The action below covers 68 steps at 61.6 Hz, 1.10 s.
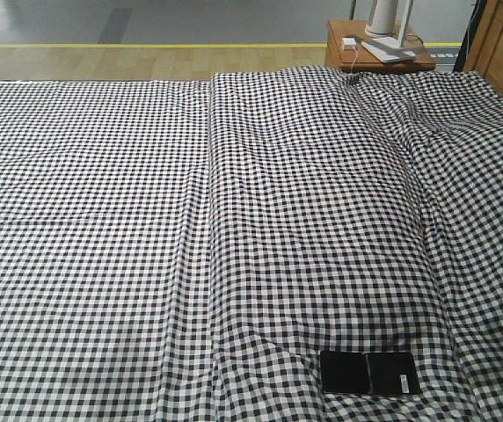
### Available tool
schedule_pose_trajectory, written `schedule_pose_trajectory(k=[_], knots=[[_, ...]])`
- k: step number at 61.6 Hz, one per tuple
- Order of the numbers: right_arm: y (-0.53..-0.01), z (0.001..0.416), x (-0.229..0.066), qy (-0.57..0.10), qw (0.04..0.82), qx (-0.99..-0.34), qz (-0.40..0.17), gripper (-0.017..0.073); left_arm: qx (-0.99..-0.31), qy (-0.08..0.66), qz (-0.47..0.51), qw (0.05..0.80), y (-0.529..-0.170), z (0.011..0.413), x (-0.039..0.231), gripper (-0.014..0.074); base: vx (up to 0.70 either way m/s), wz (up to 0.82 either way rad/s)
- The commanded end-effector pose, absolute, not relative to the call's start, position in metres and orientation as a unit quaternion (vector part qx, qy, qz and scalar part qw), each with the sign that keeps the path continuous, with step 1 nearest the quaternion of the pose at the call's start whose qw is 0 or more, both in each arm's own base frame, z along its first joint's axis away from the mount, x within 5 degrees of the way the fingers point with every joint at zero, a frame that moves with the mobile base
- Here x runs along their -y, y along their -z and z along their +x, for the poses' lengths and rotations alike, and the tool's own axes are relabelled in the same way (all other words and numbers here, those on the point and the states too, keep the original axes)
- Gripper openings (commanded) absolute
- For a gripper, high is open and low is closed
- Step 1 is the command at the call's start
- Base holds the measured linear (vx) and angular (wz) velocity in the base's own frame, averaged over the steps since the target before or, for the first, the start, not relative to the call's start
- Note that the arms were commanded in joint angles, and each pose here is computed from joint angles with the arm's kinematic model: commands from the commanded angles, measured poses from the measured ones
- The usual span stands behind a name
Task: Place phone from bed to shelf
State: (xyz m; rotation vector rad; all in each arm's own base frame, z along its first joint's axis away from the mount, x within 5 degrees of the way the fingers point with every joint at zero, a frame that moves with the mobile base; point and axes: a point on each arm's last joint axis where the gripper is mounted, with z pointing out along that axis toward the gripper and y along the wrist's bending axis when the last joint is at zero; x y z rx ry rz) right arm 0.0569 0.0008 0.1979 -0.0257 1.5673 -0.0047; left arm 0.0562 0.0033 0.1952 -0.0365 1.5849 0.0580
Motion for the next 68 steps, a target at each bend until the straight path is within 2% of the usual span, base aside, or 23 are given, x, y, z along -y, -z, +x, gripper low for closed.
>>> schedule_pose_trajectory(k=[1, 20, 38, 53, 68], knots=[[-0.203, 0.056, 0.000, 0.006, 0.736, -0.677, -0.010, -0.0006, -0.674, -0.019, -0.020, 0.738, -0.211, 0.054, -0.003, 0.0001, 0.00, 0.00], [-0.207, 0.056, 0.000, 0.006, 0.749, -0.663, -0.009, -0.0006, -0.674, -0.019, -0.020, 0.738, -0.211, 0.054, -0.003, 0.0001, 0.00, 0.00], [-0.216, 0.054, 0.000, 0.015, 0.783, -0.622, -0.015, -0.0006, -0.674, -0.019, -0.020, 0.738, -0.211, 0.054, -0.003, 0.0001, 0.00, 0.00], [-0.239, 0.047, 0.000, 0.014, 0.840, -0.542, -0.008, -0.0006, -0.674, -0.019, -0.020, 0.738, -0.211, 0.054, -0.003, 0.0001, 0.00, 0.00], [-0.291, 0.029, 0.000, 0.032, 0.880, -0.473, -0.017, -0.0006, -0.674, -0.019, -0.020, 0.738, -0.211, 0.054, -0.003, 0.0001, 0.00, 0.00]])
